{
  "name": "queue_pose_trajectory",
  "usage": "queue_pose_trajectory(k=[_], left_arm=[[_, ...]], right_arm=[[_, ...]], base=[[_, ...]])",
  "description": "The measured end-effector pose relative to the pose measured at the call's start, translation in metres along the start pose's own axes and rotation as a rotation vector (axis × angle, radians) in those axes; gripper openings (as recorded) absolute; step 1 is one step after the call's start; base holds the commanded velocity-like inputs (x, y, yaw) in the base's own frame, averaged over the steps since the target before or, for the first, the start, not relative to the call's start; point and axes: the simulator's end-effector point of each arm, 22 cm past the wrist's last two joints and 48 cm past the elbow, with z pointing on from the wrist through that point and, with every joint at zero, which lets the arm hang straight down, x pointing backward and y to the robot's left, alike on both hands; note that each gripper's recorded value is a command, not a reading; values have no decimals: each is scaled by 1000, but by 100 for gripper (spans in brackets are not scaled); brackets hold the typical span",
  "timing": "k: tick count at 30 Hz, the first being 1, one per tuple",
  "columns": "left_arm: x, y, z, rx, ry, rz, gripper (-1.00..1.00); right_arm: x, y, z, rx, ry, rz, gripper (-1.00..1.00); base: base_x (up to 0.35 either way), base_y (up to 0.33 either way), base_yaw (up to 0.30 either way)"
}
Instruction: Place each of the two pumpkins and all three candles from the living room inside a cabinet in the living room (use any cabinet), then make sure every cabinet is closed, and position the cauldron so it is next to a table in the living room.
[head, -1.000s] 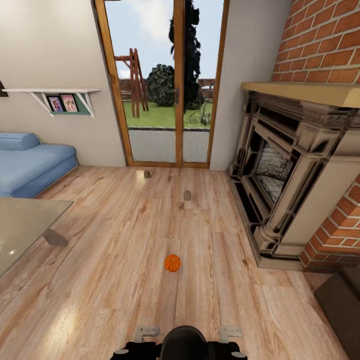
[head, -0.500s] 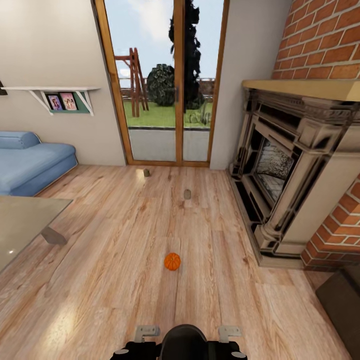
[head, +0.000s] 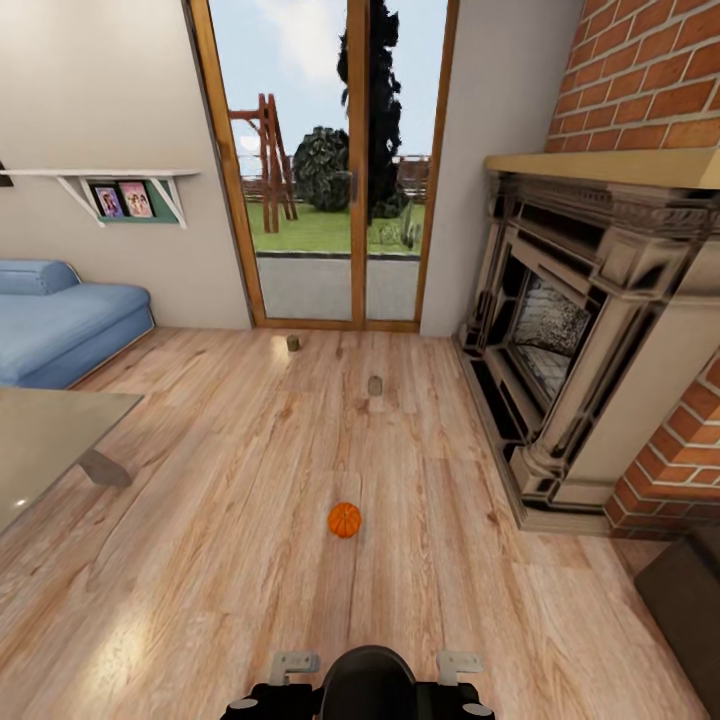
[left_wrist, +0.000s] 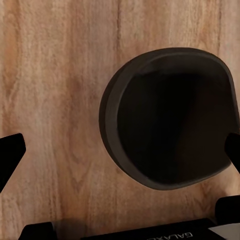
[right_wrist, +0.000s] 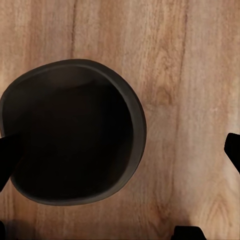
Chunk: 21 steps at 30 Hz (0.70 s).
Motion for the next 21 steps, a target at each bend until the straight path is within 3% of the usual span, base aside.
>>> queue_pose_trajectory(k=[21], left_arm=[[27,7,33,-3,20,3,100]], right_arm=[[18,-3,33,-1,-2,1,100]], base=[[0,0,0]])
